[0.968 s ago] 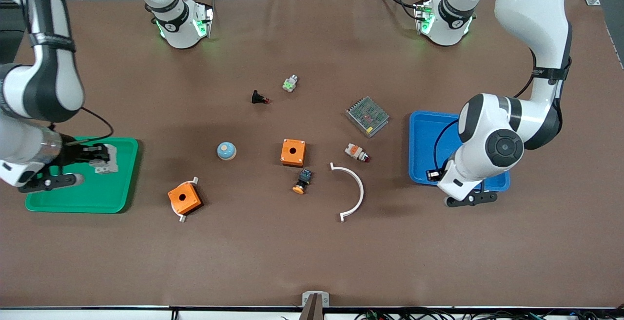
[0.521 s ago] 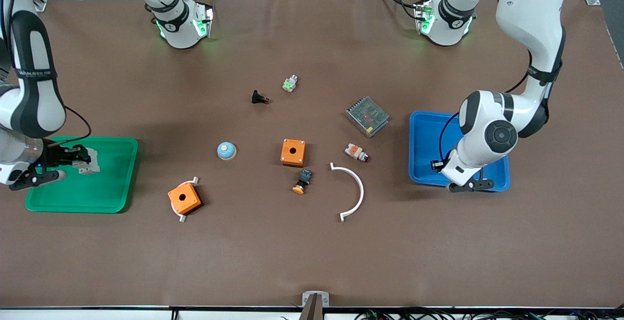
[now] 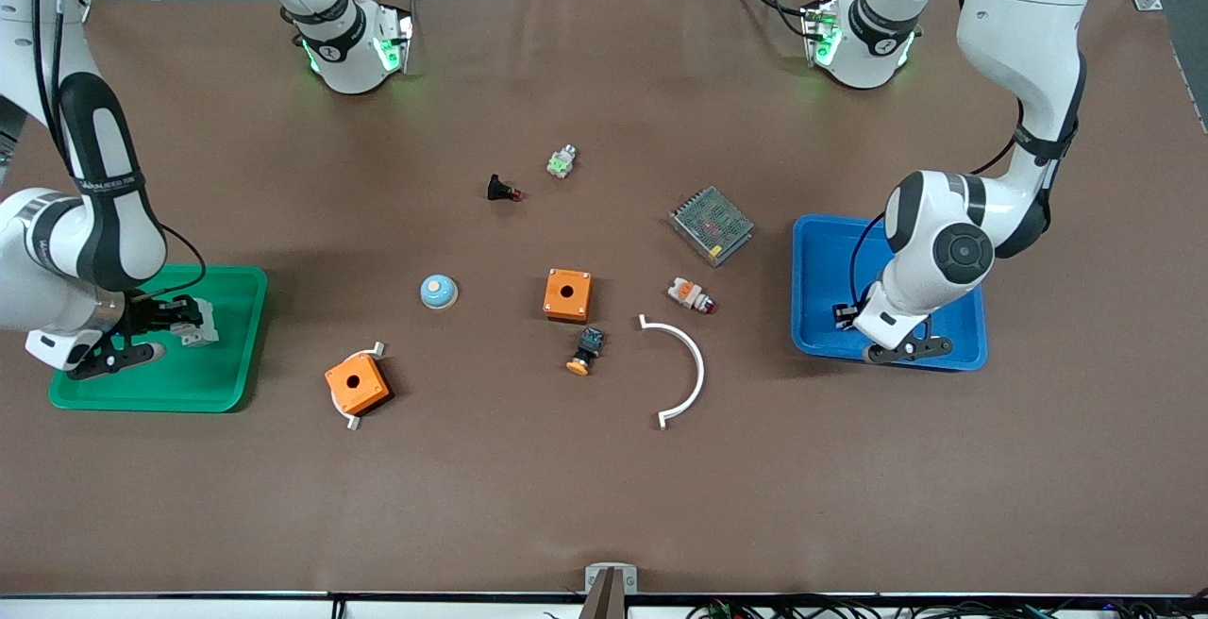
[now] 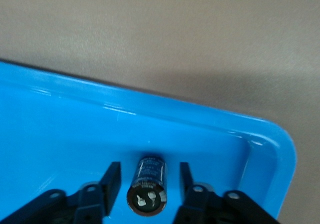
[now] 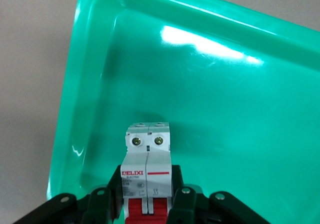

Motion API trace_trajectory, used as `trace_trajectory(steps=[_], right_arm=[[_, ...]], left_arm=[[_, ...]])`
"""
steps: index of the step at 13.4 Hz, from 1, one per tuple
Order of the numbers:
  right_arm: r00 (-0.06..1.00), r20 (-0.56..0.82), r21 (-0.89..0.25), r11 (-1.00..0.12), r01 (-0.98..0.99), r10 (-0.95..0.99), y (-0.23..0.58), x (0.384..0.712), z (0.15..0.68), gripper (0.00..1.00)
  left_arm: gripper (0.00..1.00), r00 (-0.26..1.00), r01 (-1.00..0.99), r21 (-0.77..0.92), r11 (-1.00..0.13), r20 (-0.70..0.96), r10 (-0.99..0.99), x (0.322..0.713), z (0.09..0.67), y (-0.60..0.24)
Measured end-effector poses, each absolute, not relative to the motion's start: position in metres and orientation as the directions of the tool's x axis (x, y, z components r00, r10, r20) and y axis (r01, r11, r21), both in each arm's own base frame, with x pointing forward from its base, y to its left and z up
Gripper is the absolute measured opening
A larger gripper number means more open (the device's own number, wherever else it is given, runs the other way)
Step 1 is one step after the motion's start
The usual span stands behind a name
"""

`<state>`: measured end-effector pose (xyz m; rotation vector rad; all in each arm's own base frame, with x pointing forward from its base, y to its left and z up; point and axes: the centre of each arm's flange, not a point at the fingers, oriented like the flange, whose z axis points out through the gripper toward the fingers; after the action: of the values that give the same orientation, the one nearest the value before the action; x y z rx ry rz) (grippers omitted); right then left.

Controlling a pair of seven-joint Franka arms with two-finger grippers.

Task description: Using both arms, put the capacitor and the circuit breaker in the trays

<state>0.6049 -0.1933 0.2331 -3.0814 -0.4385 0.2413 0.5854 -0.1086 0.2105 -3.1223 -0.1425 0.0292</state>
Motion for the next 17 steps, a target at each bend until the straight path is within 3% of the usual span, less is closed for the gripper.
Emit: trace_trajectory(steps=[4, 9, 10, 14, 17], right_arm=[[0.948, -0.148, -0.041, -0.96, 0.278, 0.281, -0.192, 0.606, 0.231, 0.43], [0.943, -0.139, -0.046, -0.954, 0.298, 0.301, -0.181, 0.62, 0.252, 0.95], [0.939, -0.15, -0.057, -0.95, 0.306, 0.311, -0.174, 0.625, 0.266, 1.0], [0.947, -0.172, -0.062, -0.963, 0.264, 0.271, -0.138, 0.65, 0.369, 1.0], [0.968, -0.148, -0.039, -0.979, 0.198, 0.202, -0.1, 0.648, 0.448, 1.0]], left_arm=[[1.0, 0.993, 0.087, 0.012, -0.996, 0.077, 0.088, 0.605, 0.26, -0.113], [1.0, 0.98, 0.082, 0.047, -0.996, 0.178, 0.089, 0.623, 0.368, -0.116], [1.0, 0.978, 0.079, 0.049, -0.996, 0.19, 0.087, 0.626, 0.391, -0.112], [1.0, 0.973, 0.084, 0.055, -0.995, 0.21, 0.094, 0.618, 0.469, -0.09], [1.0, 0.984, 0.07, 0.043, -0.997, 0.158, 0.076, 0.603, 0.52, -0.086]])
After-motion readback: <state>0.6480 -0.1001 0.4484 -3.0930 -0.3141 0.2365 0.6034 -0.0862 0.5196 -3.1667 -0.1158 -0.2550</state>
